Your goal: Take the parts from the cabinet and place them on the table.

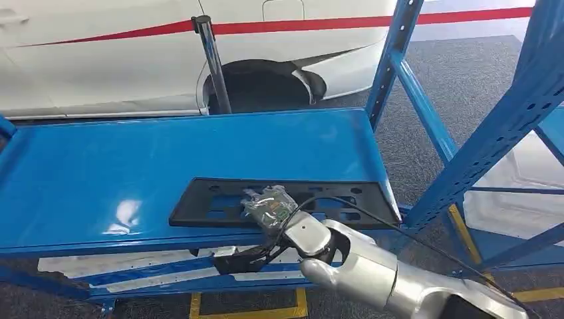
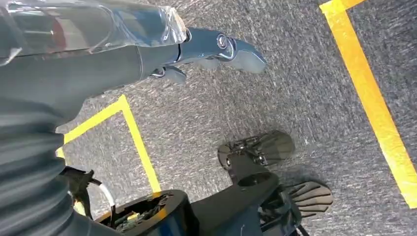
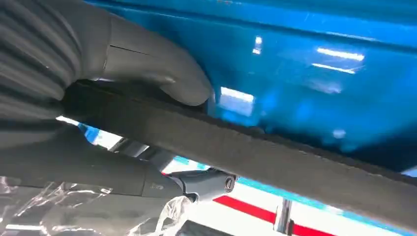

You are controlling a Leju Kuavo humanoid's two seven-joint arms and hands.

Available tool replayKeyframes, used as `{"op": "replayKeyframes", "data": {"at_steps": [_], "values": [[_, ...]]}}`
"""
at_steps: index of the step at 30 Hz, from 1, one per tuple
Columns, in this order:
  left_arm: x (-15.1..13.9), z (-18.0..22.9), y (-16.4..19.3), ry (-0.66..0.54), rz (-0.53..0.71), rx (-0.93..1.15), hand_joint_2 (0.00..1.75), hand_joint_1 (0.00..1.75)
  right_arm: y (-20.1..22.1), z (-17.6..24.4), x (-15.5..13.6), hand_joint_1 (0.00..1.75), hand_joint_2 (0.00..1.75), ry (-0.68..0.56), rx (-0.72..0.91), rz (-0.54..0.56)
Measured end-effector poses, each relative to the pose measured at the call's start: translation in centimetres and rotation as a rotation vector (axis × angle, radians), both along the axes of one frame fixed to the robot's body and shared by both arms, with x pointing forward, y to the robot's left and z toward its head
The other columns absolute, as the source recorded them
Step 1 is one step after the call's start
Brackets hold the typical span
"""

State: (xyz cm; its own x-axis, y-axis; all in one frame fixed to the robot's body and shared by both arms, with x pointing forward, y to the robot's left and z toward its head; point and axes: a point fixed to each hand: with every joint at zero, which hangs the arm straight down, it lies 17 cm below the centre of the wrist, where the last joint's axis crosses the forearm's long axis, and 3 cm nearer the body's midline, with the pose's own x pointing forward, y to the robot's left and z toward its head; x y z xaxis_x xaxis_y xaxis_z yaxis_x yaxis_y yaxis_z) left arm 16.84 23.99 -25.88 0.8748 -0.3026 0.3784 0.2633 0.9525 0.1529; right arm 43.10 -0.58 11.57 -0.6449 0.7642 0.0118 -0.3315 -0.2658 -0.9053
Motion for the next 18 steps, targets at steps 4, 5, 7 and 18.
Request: {"op": "replayKeyframes", "data": {"at_steps": [4, 5, 7, 18], "values": [[-0.02, 0.0, -0.1, 0.002, -0.002, -0.005, 1.75, 0.0, -0.27, -0.26, 0.06, 1.75, 1.75, 0.029, 0.003, -0.009], [-0.01, 0.0, -0.11, 0.002, -0.002, -0.005, 1.75, 0.0, -0.31, -0.3, 0.07, 1.75, 1.75, 0.03, 0.002, -0.008], [-0.02, 0.0, -0.12, 0.003, -0.002, -0.006, 1.75, 0.0, -0.39, -0.39, 0.11, 1.75, 1.75, 0.033, 0.0, -0.01], [-0.07, 0.0, -0.26, 0.005, -0.004, -0.013, 1.75, 0.0, -0.42, -0.63, 0.36, 1.75, 1.75, 0.058, 0.015, -0.021]]}}
